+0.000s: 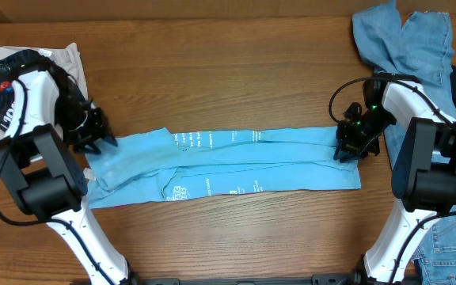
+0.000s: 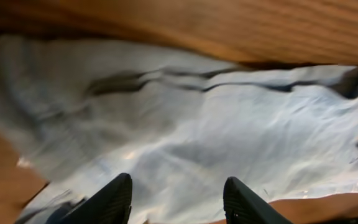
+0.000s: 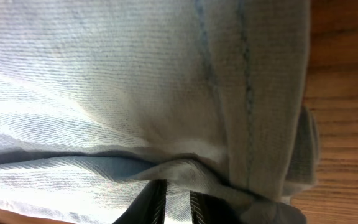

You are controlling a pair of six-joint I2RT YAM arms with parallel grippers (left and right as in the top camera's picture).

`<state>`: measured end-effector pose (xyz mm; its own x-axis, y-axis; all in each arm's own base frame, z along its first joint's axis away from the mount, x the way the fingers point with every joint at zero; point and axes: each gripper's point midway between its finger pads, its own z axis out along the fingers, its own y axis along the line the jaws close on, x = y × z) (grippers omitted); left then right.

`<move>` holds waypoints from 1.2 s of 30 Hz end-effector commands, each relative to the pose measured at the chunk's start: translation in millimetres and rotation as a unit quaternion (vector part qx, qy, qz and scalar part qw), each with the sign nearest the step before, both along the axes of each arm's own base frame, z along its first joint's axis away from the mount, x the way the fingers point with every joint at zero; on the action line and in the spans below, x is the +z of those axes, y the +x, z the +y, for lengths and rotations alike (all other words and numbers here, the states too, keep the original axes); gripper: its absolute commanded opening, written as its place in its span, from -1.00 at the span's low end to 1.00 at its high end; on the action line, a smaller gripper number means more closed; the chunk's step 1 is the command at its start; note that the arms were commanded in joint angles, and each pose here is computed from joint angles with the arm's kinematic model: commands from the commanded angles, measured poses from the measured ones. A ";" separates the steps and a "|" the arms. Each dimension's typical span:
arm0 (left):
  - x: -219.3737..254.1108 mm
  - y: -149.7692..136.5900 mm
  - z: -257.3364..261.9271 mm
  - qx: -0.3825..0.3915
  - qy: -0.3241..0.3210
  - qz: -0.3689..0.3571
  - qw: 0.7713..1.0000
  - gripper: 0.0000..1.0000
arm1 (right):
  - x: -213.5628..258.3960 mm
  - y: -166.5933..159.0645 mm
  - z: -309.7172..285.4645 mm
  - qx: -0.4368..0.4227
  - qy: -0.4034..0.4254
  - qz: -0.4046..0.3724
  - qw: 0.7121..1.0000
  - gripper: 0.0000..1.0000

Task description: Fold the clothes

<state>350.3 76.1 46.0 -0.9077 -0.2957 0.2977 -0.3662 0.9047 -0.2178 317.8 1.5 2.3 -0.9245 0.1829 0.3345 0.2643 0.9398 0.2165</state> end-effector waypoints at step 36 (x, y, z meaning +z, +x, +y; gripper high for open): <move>-5.0 42.0 -73.4 -0.126 0.080 -0.070 0.986 0.22 | -11.1 -11.9 0.7 0.000 -0.003 0.023 1.000 -0.63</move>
